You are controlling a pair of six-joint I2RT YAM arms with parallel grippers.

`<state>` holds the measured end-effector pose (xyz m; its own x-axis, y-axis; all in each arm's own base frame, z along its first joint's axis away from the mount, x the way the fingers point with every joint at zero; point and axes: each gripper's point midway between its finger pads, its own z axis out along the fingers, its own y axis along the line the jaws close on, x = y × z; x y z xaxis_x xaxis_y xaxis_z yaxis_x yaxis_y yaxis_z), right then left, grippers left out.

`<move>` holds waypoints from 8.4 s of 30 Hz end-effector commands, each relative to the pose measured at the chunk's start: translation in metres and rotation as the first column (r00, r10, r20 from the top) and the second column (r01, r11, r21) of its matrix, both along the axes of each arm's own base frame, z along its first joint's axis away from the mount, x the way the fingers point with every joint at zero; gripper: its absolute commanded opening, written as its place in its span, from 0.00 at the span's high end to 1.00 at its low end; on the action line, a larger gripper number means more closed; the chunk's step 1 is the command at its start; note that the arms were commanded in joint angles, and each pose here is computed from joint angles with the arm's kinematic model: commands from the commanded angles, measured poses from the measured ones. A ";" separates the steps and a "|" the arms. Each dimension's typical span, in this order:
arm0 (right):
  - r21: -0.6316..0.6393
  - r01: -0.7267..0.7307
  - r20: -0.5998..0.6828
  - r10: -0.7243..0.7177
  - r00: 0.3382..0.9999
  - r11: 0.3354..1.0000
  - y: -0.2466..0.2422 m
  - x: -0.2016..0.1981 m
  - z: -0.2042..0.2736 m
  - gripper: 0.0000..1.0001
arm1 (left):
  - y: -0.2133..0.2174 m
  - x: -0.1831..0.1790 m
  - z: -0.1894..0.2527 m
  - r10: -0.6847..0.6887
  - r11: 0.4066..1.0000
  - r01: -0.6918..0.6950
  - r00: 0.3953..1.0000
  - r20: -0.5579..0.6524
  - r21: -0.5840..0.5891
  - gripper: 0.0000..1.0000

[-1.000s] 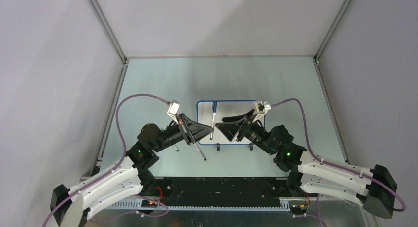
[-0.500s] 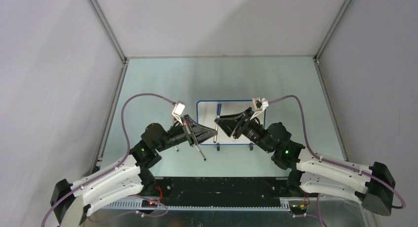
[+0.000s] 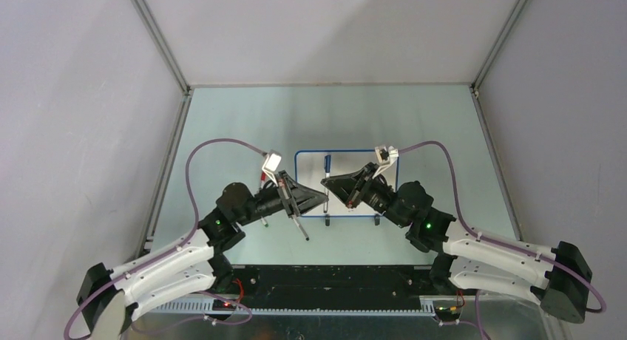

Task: Write a sentence on the whiteboard
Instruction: Pass from the left arm to the right, then pass from the right arm to the left, then open the pen cap from the whiteboard marker.

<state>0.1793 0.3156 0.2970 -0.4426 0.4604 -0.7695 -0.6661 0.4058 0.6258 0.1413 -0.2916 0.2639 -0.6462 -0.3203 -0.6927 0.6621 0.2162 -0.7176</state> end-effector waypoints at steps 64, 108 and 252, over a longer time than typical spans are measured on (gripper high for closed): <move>-0.359 -0.432 -0.048 0.446 0.894 0.827 -0.003 -0.060 -0.012 0.53 | 0.006 -0.004 0.025 -0.019 0.971 0.041 0.995 -0.093 0.235 1.00; 0.285 -0.117 0.039 0.110 0.993 0.951 0.002 -0.032 0.103 0.37 | 0.050 0.020 0.129 0.145 0.935 -0.173 0.983 -0.111 -0.310 1.00; 0.279 -0.194 0.037 0.191 0.981 0.940 0.007 -0.041 0.099 1.00 | 0.048 0.032 0.116 0.131 0.918 -0.182 0.978 -0.165 -0.351 1.00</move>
